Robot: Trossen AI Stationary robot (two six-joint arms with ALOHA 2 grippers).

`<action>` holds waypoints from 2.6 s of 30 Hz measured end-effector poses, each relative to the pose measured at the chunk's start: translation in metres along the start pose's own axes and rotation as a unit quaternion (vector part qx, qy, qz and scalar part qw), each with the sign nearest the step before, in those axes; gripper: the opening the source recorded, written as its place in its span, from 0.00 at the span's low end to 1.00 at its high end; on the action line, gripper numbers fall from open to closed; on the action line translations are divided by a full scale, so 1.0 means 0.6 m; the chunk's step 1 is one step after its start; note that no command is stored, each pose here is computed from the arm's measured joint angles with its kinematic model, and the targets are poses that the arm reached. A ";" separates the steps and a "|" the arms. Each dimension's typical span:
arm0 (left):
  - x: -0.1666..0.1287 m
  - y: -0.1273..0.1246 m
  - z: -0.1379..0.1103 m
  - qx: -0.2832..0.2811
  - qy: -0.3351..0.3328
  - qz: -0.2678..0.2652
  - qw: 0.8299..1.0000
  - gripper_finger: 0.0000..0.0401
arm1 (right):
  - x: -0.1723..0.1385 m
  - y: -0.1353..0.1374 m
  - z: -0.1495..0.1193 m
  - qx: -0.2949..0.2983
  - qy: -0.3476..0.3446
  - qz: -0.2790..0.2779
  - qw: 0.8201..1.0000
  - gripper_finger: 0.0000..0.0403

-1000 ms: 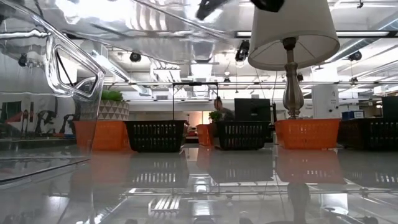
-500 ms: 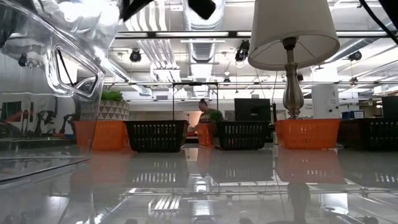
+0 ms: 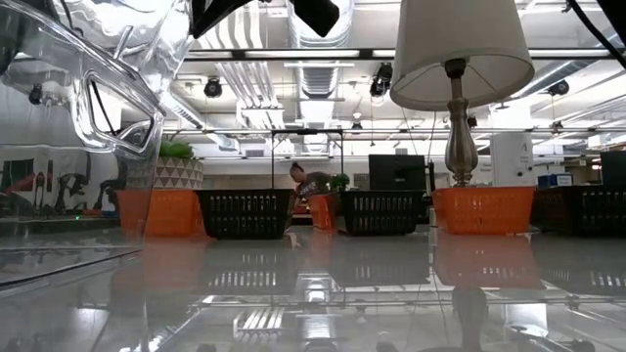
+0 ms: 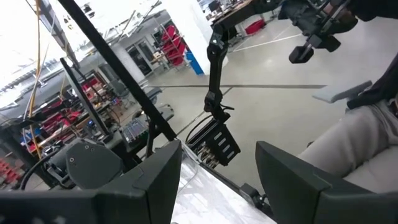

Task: Stack baskets by color
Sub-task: Stack the middle transparent bin on the left transparent bin

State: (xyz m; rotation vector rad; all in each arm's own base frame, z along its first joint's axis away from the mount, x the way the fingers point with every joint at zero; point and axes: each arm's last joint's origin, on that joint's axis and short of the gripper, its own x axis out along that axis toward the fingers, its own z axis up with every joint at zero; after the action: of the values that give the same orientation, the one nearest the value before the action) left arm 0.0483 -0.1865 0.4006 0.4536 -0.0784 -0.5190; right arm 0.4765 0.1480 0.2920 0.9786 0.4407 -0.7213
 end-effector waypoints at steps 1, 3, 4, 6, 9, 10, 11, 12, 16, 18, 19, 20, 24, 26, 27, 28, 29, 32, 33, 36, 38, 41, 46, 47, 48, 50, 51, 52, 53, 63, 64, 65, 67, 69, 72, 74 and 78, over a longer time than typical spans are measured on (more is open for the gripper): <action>0.000 0.000 0.000 0.000 0.000 0.000 1.000 0.48 | 0.000 0.000 -0.001 0.000 -0.002 0.001 1.000 0.02; 0.001 -0.002 -0.003 0.001 0.001 -0.001 1.000 0.48 | -0.001 0.003 -0.003 0.005 -0.003 0.010 1.000 0.02; 0.001 -0.004 -0.005 0.004 0.003 -0.001 1.000 0.48 | -0.001 0.004 -0.004 0.005 -0.003 0.013 1.000 0.02; 0.003 -0.010 -0.013 0.007 0.008 -0.003 1.000 0.48 | -0.001 0.006 -0.008 0.006 -0.003 0.018 1.000 0.02; 0.006 -0.019 -0.025 0.000 0.016 -0.007 1.000 0.48 | -0.003 0.004 -0.016 0.003 -0.004 0.017 1.000 0.02; 0.007 -0.021 -0.026 -0.003 0.018 -0.007 1.000 0.48 | -0.004 0.004 -0.018 0.002 -0.003 0.017 1.000 0.02; 0.008 -0.024 -0.028 -0.007 0.020 -0.008 1.000 0.48 | -0.005 0.004 -0.020 0.000 -0.002 0.017 1.000 0.02; 0.009 -0.028 -0.029 -0.010 0.021 -0.010 1.000 0.48 | -0.005 0.003 -0.023 -0.001 -0.001 0.017 1.000 0.02; 0.011 -0.048 -0.033 -0.021 0.031 -0.031 0.999 0.48 | -0.005 0.002 -0.028 -0.004 0.001 0.015 1.000 0.02; 0.012 -0.057 -0.034 -0.034 0.032 -0.050 0.998 0.48 | -0.004 0.000 -0.029 -0.006 0.002 0.013 1.000 0.02; 0.013 -0.061 -0.034 -0.043 0.032 -0.061 0.997 0.48 | -0.002 -0.001 -0.031 -0.007 0.002 0.012 1.000 0.02; 0.014 -0.065 -0.034 -0.048 0.033 -0.069 0.996 0.48 | -0.001 -0.003 -0.031 -0.008 0.001 0.010 1.000 0.02; 0.022 -0.082 -0.043 -0.042 0.050 -0.080 0.995 0.48 | 0.005 -0.009 -0.036 -0.008 0.002 0.002 1.000 0.02; 0.029 -0.094 -0.048 -0.033 0.059 -0.082 0.994 0.48 | 0.009 -0.013 -0.038 -0.006 0.002 -0.003 1.000 0.02; 0.032 -0.098 -0.050 -0.029 0.063 -0.082 0.994 0.48 | 0.010 -0.014 -0.039 -0.006 0.002 -0.004 1.000 0.02; 0.035 -0.102 -0.051 -0.026 0.066 -0.082 0.994 0.48 | 0.010 -0.015 -0.039 -0.006 0.002 -0.004 1.000 0.02; 0.038 -0.106 -0.054 -0.021 0.070 -0.082 0.994 0.48 | 0.011 -0.015 -0.040 -0.007 0.002 -0.005 1.000 0.02; 0.045 -0.119 -0.061 -0.004 0.083 -0.085 0.993 0.48 | 0.011 -0.015 -0.040 -0.009 0.002 -0.005 1.000 0.03; 0.046 -0.121 -0.062 -0.002 0.085 -0.083 0.993 0.48 | 0.011 -0.015 -0.040 -0.010 0.003 -0.006 1.000 0.03; 0.049 -0.127 -0.065 0.004 0.089 -0.083 0.993 0.48 | 0.011 -0.016 -0.040 -0.015 0.004 -0.006 1.000 0.03; 0.051 -0.130 -0.067 0.008 0.092 -0.084 0.992 0.48 | 0.011 -0.016 -0.040 -0.015 0.004 -0.006 1.000 0.03; 0.051 -0.130 -0.067 0.002 0.093 -0.082 0.992 0.48 | 0.011 -0.016 -0.040 -0.015 0.004 -0.006 1.000 0.03; 0.051 -0.130 -0.068 -0.001 0.095 -0.081 0.992 0.48 | 0.011 -0.016 -0.040 -0.019 0.003 -0.006 1.000 0.03; 0.051 -0.130 -0.067 -0.001 0.095 -0.080 0.992 0.48 | 0.011 -0.016 -0.040 -0.020 0.003 -0.006 1.000 0.03; 0.051 -0.129 -0.066 -0.002 0.095 -0.079 0.992 0.48 | 0.011 -0.016 -0.040 -0.021 0.003 -0.006 1.000 0.03; 0.051 -0.128 -0.063 -0.004 0.093 -0.078 0.993 0.48 | 0.011 -0.016 -0.039 -0.021 0.000 -0.007 1.000 0.03; 0.051 -0.127 -0.061 -0.006 0.091 -0.078 0.993 0.48 | 0.011 -0.016 -0.039 -0.022 -0.004 -0.007 1.000 0.03; 0.051 -0.125 -0.058 -0.008 0.090 -0.077 0.993 0.48 | 0.011 -0.016 -0.039 -0.022 -0.007 -0.007 1.000 0.03; 0.051 -0.124 -0.055 -0.010 0.088 -0.077 0.993 0.48 | 0.011 -0.016 -0.038 -0.023 -0.009 -0.008 1.000 0.03; 0.076 -0.115 -0.058 -0.038 0.093 -0.046 0.994 0.48 | 0.011 -0.013 -0.038 -0.024 -0.015 -0.001 1.000 0.03; 0.082 -0.113 -0.061 -0.047 0.098 -0.039 0.993 0.48 | 0.011 -0.013 -0.038 -0.023 -0.015 -0.001 1.000 0.03; 0.087 -0.111 -0.063 -0.059 0.103 -0.031 0.992 0.48 | 0.011 -0.013 -0.038 -0.021 -0.015 -0.001 1.000 0.03; 0.099 -0.104 -0.062 -0.083 0.108 -0.020 0.990 0.48 | 0.011 -0.013 -0.038 -0.019 -0.015 -0.001 1.000 0.03; 0.107 -0.100 -0.063 -0.093 0.112 -0.019 0.989 0.48 | 0.011 -0.013 -0.038 -0.018 -0.015 -0.001 1.000 0.03; 0.112 -0.094 -0.057 -0.099 0.111 -0.016 0.989 0.48 | 0.011 -0.013 -0.038 -0.028 -0.015 -0.001 0.999 0.03; 0.110 -0.092 -0.054 -0.097 0.113 -0.017 0.989 0.48 | 0.011 -0.013 -0.039 -0.035 -0.013 0.000 0.999 0.03; 0.108 -0.094 -0.062 -0.094 0.129 -0.021 0.987 0.48 | 0.010 -0.013 -0.041 -0.041 -0.007 0.001 0.999 0.03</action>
State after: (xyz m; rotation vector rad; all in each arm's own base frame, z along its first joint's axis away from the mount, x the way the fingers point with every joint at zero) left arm 0.0856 -0.2473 0.3400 0.3340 0.2279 -0.4995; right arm 0.4744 0.1646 0.2715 0.8967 0.4539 -0.7016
